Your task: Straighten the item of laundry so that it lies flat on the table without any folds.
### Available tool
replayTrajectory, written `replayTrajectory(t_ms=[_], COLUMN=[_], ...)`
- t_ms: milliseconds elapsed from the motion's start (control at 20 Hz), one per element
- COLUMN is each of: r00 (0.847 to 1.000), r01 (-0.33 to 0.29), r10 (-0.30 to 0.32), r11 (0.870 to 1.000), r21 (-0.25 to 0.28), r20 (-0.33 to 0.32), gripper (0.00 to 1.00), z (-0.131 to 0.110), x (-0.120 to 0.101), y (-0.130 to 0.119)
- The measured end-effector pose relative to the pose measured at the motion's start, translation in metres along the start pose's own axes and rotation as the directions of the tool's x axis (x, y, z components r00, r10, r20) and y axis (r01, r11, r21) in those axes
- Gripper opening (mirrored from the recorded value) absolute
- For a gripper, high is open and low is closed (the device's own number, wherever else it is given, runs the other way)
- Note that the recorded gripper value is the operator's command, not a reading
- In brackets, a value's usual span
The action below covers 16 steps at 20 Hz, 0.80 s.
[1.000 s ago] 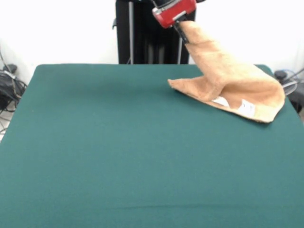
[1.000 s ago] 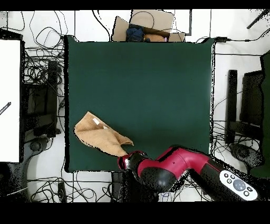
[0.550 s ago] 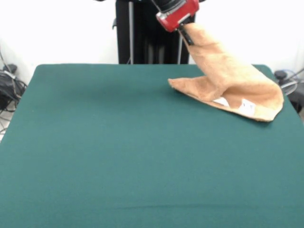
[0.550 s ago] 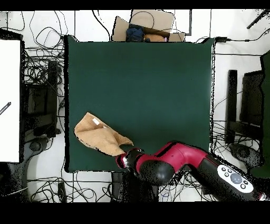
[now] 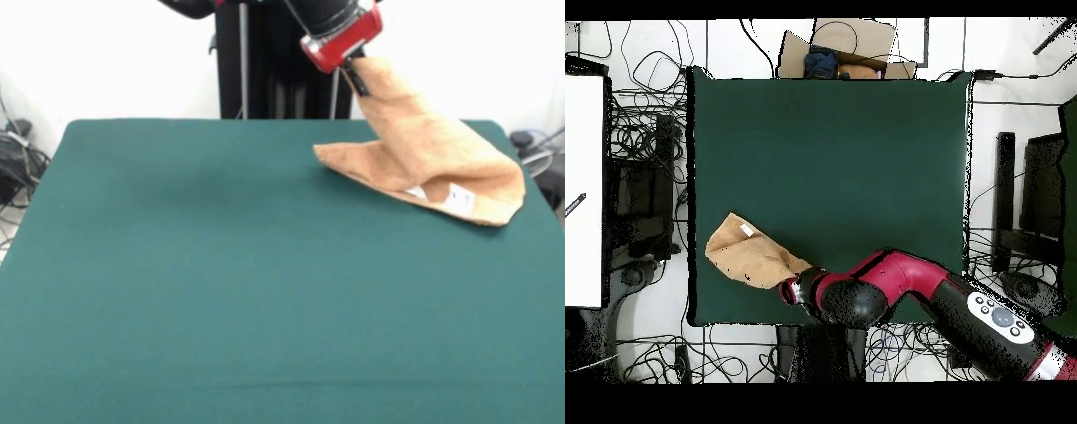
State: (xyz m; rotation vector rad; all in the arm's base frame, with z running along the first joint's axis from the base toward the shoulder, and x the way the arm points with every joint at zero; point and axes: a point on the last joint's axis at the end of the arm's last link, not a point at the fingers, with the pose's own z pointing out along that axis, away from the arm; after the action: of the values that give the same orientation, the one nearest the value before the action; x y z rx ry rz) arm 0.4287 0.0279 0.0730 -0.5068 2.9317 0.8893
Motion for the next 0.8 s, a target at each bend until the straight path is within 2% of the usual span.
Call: replayTrajectory(t_ms=[200,250,400,600,800], r00=[1.0,1.0,0.999,0.997,0.997], r01=[-0.009,-0.022,-0.043,-0.075,-0.076], r10=[0.009,0.022,0.044,0.075,0.076], r11=[1.0,1.0,0.999,0.996,0.996], r21=[-0.002,-0.009,-0.02,-0.038,-0.055], r20=[0.007,0.017,0.024,0.015,-0.005], gripper=[0.0,0.0,0.0,0.0,0.0], z=[0.003,0.004,0.005,0.006,0.01], x=[-0.014,-0.023,-0.031,-0.044,-0.056], y=[0.0,-0.002,-0.006,-0.014,-0.026])
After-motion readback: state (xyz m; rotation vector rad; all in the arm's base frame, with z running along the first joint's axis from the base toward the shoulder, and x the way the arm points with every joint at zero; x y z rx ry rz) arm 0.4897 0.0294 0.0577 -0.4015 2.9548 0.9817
